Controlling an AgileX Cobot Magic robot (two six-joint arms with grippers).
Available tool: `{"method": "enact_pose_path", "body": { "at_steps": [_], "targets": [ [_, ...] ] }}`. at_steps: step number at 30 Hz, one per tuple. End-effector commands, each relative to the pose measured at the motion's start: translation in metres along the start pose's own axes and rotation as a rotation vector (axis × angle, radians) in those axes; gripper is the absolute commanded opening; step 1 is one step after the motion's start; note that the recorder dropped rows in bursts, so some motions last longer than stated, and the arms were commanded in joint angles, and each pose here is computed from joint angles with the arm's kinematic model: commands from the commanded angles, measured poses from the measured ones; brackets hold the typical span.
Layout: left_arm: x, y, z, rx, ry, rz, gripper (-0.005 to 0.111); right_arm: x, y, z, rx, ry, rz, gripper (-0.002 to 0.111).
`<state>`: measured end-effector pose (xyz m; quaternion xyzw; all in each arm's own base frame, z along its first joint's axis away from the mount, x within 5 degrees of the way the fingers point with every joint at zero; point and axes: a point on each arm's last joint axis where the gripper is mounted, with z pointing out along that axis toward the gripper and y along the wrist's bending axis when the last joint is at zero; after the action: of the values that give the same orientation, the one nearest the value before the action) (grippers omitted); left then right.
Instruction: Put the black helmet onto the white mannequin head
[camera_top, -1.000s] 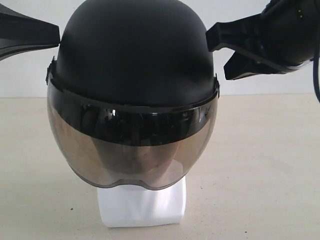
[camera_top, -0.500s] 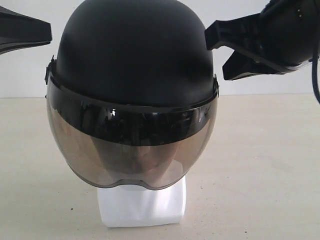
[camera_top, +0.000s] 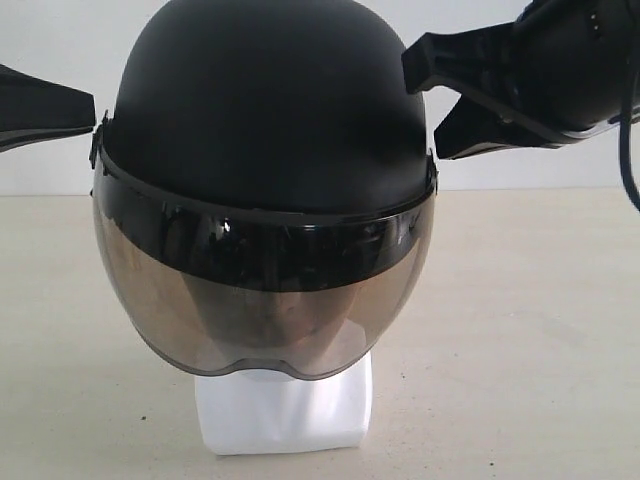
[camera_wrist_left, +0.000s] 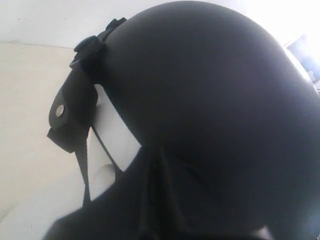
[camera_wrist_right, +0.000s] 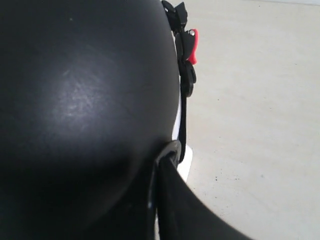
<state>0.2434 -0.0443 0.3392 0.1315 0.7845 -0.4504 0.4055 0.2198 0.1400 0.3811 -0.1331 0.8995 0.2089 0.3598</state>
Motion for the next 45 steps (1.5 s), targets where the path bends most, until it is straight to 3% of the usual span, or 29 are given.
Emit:
{"method": "enact_pose_path", "body": {
  "at_steps": [1, 11, 16, 23, 26, 30, 33, 37, 45],
  "targets": [
    [0.001, 0.001, 0.0, 0.004, -0.004, -0.012, 0.004, -0.004, 0.003, -0.008, -0.022, -0.054, -0.003, 0.0],
    [0.001, 0.006, 0.002, 0.005, 0.006, -0.029, 0.004, -0.005, 0.005, -0.021, -0.04, -0.096, 0.002, 0.0],
    [0.003, 0.019, 0.008, -0.005, 0.021, -0.069, 0.004, -0.005, 0.006, -0.03, -0.045, -0.125, -0.003, 0.0],
    [-0.001, 0.024, -0.023, -0.012, -0.027, -0.083, 0.004, 0.001, 0.002, -0.073, 0.011, -0.215, -0.063, 0.0],
    [0.014, 0.004, -0.026, 0.002, -0.024, -0.056, 0.004, 0.012, -0.008, -0.104, 0.126, -0.232, -0.125, 0.0],
    [0.047, -0.064, -0.039, 0.074, -0.037, 0.122, 0.004, 0.039, -0.016, -0.134, 0.181, -0.127, -0.117, 0.0],
    [0.063, -0.091, -0.048, 0.108, -0.054, 0.232, 0.004, 0.049, -0.017, -0.148, 0.185, -0.12, -0.111, 0.0],
    [0.08, -0.111, -0.059, 0.117, -0.086, 0.362, 0.004, 0.052, -0.017, -0.155, 0.18, -0.144, -0.111, 0.0],
    [0.092, -0.129, -0.07, 0.119, -0.127, 0.454, 0.004, 0.052, -0.017, -0.158, 0.175, -0.162, -0.111, 0.0]
  ]
}}
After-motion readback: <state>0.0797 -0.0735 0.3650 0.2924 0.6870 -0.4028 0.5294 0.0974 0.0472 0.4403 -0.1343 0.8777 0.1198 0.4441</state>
